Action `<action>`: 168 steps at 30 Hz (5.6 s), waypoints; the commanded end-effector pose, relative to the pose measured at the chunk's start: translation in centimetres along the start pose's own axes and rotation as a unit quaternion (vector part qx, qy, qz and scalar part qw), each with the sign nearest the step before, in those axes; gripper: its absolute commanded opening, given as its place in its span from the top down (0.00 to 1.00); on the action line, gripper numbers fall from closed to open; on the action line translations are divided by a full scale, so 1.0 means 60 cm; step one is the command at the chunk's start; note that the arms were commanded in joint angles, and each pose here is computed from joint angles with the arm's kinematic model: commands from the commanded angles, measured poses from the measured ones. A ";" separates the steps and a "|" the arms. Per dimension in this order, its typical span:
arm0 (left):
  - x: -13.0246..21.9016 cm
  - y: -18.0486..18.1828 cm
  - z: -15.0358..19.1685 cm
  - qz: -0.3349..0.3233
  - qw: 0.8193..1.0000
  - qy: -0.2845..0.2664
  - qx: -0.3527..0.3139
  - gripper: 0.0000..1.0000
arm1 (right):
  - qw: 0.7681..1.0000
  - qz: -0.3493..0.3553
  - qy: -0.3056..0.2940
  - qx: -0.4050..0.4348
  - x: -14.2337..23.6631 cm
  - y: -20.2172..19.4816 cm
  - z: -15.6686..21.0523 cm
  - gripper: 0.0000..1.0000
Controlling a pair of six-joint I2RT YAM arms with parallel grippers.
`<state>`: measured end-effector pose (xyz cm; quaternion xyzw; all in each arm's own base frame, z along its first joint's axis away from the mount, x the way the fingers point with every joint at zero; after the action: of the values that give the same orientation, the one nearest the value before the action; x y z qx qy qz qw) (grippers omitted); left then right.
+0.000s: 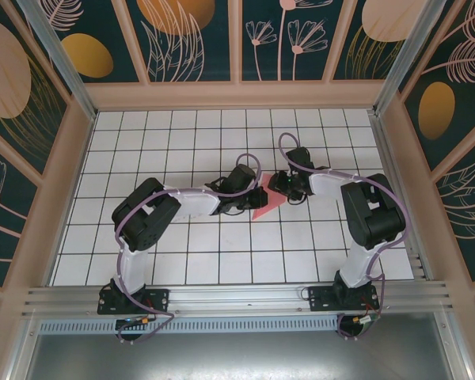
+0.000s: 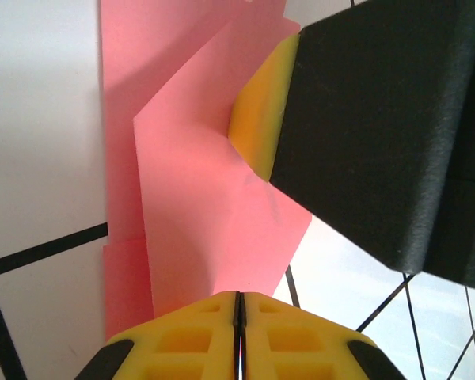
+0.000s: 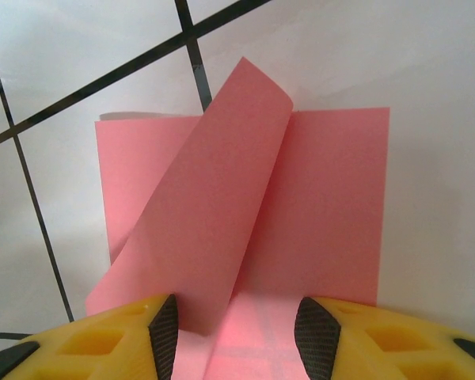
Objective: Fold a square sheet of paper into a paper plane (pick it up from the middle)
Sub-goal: Fourth fold the wing at the center of the table.
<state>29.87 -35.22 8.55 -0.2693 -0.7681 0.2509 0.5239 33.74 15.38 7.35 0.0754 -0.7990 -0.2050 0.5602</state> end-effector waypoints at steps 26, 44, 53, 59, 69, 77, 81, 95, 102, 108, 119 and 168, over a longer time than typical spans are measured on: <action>-0.016 0.033 -0.008 -0.057 0.998 -0.008 -0.005 0.89 | 0.967 0.215 0.130 -0.030 -0.078 -0.138 0.128 0.49; 0.055 0.002 -0.005 -0.008 1.000 -0.023 -0.008 0.84 | 0.983 0.105 0.147 0.016 -0.065 -0.066 0.147 0.49; 0.105 0.040 0.017 0.008 0.998 -0.048 0.035 0.68 | 0.989 0.043 0.134 0.033 -0.039 -0.019 0.141 0.48; 0.075 0.033 0.022 0.055 0.997 -0.020 0.042 0.65 | 0.994 0.022 0.102 0.030 -0.017 -0.006 0.119 0.48; 0.028 0.034 0.001 0.035 0.999 -0.015 -0.013 0.66 | 0.996 -0.005 0.089 0.018 -0.001 -0.007 0.102 0.48; 0.012 0.037 -0.003 0.030 0.999 -0.008 -0.036 0.78 | 0.995 -0.040 0.088 0.021 0.007 0.002 0.094 0.48; 0.015 0.042 -0.003 0.021 0.998 -0.014 -0.052 0.92 | 0.993 -0.086 0.067 0.033 0.033 0.019 0.074 0.47; 0.060 0.034 0.034 0.119 0.991 0.005 0.058 1.00 | 0.984 -0.178 0.008 0.028 0.097 0.030 0.086 0.38; 0.063 0.035 0.035 0.131 0.986 -0.001 0.099 1.00 | 0.981 -0.191 0.025 0.028 0.073 0.034 0.081 0.41; 0.061 0.033 0.031 0.142 0.981 -0.004 0.134 1.00 | 0.982 -0.184 0.032 0.030 0.057 0.033 0.076 0.45; 0.055 0.043 0.029 0.140 0.974 -0.023 0.179 1.00 | 0.985 -0.168 0.031 0.030 0.048 0.038 0.058 0.49; 0.033 0.057 0.047 0.118 0.991 -0.008 -0.055 0.88 | 0.993 -0.005 0.106 -0.053 -0.023 -0.052 0.115 0.51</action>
<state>26.67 -31.50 7.07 -0.3853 -0.7435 0.2810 0.4688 29.77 17.27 7.65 0.1833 -0.7393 -0.2905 0.5792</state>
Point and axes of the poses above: each hand's point on the last joint's axis, 136 mm out from that joint toward the fingers, its own x axis back along the fingers, its own y axis along the line the jaws close on, z = x × y, the point moved 7 cm from there along x, back along the fingers, and after that the axes turned 5 degrees about x, right-handed, at the moved point
